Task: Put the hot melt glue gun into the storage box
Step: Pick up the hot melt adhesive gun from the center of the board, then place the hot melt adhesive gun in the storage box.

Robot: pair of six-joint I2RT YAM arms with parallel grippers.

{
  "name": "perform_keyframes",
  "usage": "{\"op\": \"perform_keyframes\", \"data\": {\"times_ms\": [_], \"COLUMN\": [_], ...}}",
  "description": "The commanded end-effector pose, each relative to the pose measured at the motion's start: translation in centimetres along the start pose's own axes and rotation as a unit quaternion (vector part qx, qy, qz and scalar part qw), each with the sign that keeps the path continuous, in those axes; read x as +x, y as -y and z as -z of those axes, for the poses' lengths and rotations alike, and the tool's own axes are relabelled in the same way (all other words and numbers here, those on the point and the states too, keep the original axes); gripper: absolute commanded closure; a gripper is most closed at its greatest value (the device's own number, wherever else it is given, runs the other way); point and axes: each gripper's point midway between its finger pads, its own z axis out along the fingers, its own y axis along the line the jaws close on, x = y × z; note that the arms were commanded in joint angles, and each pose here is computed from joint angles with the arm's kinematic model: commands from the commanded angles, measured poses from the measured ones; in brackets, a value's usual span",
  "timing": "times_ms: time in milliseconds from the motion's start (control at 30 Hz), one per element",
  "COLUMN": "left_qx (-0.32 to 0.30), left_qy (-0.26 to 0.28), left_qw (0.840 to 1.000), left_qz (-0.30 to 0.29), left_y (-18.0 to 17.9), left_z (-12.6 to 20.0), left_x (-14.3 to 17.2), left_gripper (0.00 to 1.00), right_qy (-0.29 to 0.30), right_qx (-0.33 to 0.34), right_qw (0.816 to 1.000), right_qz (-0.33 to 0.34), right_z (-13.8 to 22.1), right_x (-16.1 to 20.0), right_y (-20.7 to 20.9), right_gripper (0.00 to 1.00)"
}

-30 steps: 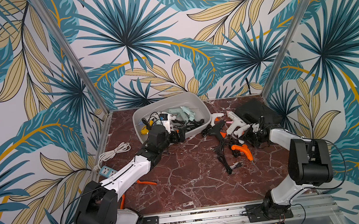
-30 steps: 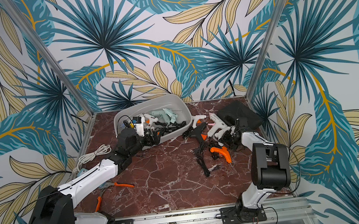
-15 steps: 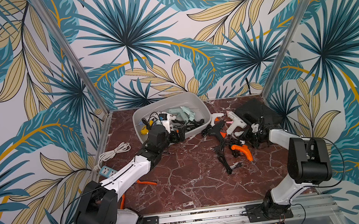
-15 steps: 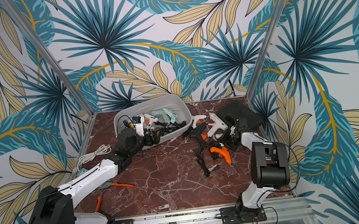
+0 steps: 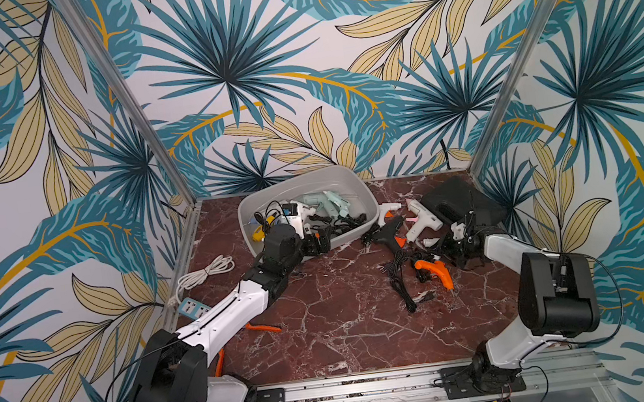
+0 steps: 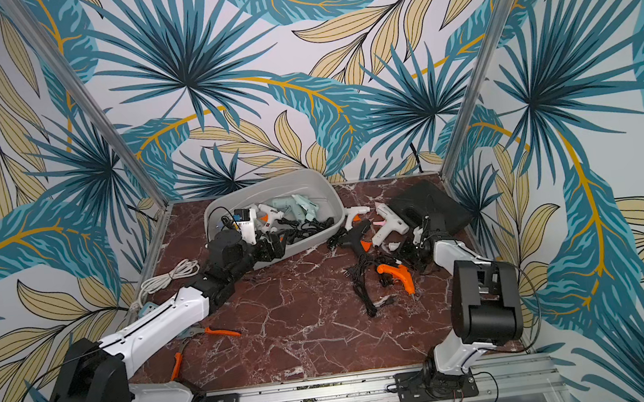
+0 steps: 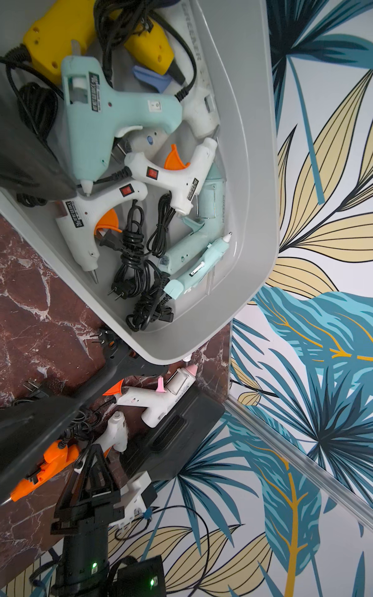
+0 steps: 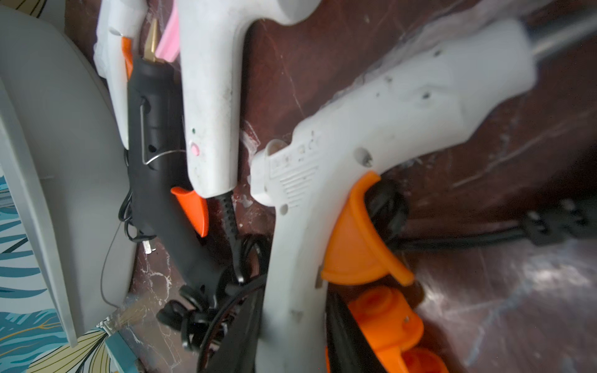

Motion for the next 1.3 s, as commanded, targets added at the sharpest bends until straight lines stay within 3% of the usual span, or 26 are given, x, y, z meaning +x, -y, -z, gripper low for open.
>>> {"op": "perform_keyframes", "data": {"times_ms": [0, 167, 367, 533, 733, 900, 1267], "left_qx": [-0.008, -0.004, 0.027, 0.057, 0.118, 0.189, 0.325], "left_qy": [0.005, -0.004, -0.006, -0.019, -0.034, -0.063, -0.131], "left_qw": [1.000, 1.000, 0.999, 0.998, 0.991, 0.979, 0.936], "left_qz": [0.011, 0.024, 0.033, 0.035, 0.043, 0.046, 0.043], "left_y": [0.1, 0.8, 2.4, 4.1, 7.1, 10.3, 15.7], "left_z": [0.9, 1.4, 1.6, 1.8, 2.5, 3.3, 4.9], "left_x": [-1.1, -2.1, -3.3, -4.3, -5.9, -6.9, -7.1], "left_gripper": [0.00, 0.00, 0.00, 0.00, 0.00, 0.00, 0.00], "right_qy": [0.027, 0.081, 0.133, 0.147, 0.178, 0.174, 0.143], "right_qx": [0.002, -0.054, -0.137, -0.203, -0.268, -0.301, -0.349], "right_qw": [0.999, 0.990, 0.967, 0.941, 0.892, 0.862, 0.820], "right_qz": [0.036, 0.097, 0.170, 0.229, 0.317, 0.368, 0.430], "right_z": [2.9, 7.1, 11.2, 13.5, 17.2, 18.9, 18.7], "right_x": [0.4, 0.2, 0.5, 1.9, 3.9, 5.8, 8.7], "right_y": [-0.8, -4.2, -8.9, -12.7, -17.6, -20.9, -26.0], "right_gripper": [0.95, 0.98, 1.00, 1.00, 1.00, 1.00, 1.00]}}
